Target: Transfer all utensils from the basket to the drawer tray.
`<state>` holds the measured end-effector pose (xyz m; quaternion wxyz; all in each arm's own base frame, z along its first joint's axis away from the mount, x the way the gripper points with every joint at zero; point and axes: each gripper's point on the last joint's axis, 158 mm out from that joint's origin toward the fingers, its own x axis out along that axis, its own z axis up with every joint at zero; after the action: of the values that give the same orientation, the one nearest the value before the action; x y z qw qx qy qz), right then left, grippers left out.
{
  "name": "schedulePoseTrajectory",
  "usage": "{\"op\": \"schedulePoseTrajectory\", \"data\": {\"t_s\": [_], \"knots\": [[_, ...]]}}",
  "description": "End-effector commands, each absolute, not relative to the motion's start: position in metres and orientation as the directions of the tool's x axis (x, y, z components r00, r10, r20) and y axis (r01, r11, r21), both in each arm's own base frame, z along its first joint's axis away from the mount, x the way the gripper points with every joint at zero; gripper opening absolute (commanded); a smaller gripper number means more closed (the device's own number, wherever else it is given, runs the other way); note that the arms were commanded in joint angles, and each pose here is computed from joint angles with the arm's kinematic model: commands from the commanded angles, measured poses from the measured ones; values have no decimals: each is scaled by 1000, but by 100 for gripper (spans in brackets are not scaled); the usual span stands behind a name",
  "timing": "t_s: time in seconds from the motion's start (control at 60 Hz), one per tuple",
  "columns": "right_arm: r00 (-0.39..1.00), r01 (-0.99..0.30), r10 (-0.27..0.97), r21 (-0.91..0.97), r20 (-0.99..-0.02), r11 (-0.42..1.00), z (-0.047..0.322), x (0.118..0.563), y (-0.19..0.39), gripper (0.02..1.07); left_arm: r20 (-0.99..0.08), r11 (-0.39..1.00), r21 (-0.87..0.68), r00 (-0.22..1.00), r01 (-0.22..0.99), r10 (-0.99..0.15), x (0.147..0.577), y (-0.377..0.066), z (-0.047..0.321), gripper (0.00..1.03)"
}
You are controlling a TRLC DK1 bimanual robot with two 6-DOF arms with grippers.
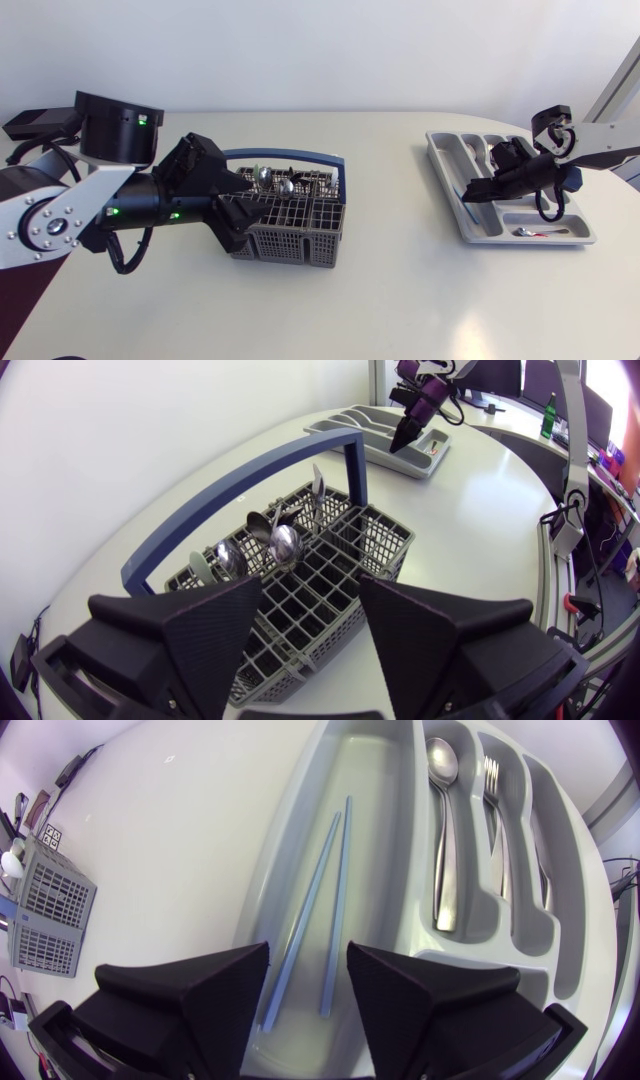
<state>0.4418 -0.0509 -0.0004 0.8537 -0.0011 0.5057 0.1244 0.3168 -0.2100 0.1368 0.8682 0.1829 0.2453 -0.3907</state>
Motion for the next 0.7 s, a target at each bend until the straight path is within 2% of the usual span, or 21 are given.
{"op": "schedulePoseTrajectory", "data": {"t_s": [0.0, 0.15, 0.383, 0.683], "knots": [[485, -255, 212, 94, -848, 962, 19, 434, -37, 83, -597, 619, 145, 567, 772, -568, 317, -204, 117, 70], [550, -388, 262, 36, -793, 921, 70, 410, 19, 83, -599, 621, 147, 569, 769, -563, 320, -196, 111, 70], [576, -592, 420, -5, -701, 806, 134, 367, 124, 83, -604, 622, 132, 560, 772, -567, 321, -188, 101, 70], [507, -756, 594, 10, -624, 655, 161, 332, 222, 83, -587, 592, 104, 530, 799, -612, 319, -184, 101, 70]]}}
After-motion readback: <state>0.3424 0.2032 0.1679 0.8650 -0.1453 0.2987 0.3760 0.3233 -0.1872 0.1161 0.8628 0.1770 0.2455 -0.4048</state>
